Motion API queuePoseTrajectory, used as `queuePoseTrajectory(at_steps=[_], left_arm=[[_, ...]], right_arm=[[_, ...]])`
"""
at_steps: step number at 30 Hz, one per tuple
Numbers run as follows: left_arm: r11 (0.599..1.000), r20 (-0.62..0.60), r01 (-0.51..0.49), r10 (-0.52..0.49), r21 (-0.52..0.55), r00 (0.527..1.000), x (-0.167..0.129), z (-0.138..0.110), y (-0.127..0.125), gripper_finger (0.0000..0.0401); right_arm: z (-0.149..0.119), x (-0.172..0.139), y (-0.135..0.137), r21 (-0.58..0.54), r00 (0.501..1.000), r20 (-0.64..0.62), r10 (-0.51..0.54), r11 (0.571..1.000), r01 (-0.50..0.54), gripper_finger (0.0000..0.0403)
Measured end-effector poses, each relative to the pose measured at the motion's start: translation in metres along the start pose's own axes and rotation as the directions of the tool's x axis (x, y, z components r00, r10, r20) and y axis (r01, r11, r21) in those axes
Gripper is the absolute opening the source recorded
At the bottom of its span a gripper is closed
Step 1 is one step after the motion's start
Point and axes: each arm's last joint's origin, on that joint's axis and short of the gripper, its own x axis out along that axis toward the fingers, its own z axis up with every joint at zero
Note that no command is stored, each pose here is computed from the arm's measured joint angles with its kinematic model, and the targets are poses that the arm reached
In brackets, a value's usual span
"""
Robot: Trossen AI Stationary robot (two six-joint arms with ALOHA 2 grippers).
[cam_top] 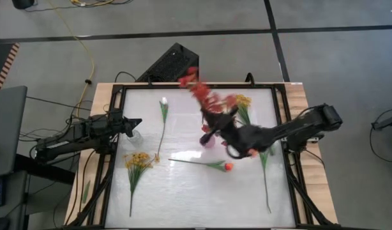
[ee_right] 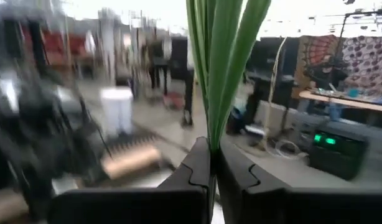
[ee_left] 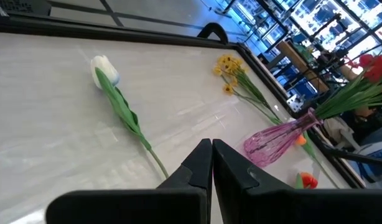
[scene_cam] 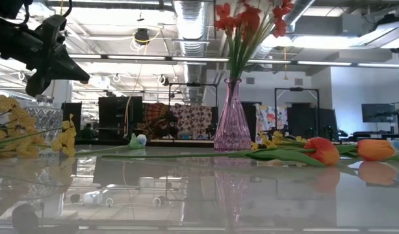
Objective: Sort flowers into vase by color
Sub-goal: Put the orange flowers into the violet vase
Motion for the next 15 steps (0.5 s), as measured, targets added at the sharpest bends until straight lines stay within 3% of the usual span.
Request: queuePoseTrajectory(at_steps=[5,7,11,15], left_arm=[[1.0,-0.01,-0.01,0.011,0.03,1.0,0.0,-0.001,0.001,0.0],[0.999,-0.008,-0.015,0.015,0.051,1.0,0.0,-0.001,0.001,0.0],[0.997,0.008,-0.033,0.032,0.076,0.999,0.0,-0.001,0.002,0.0],[0.996,0.016,-0.042,0.041,0.076,0.999,0.0,0.0,0.002,0.0]], right_arm=[[0.062,-0.016,-0.038,0.118,0.968,0.157,0.194,0.97,-0.214,0.0034],[0.077,-0.017,-0.06,0.129,0.965,0.172,0.199,0.966,-0.223,0.0034],[0.069,0.001,-0.103,0.157,0.994,0.0,0.113,0.981,-0.112,0.0032],[0.039,0.033,-0.132,0.233,0.975,-0.195,0.109,0.97,-0.062,0.0032]])
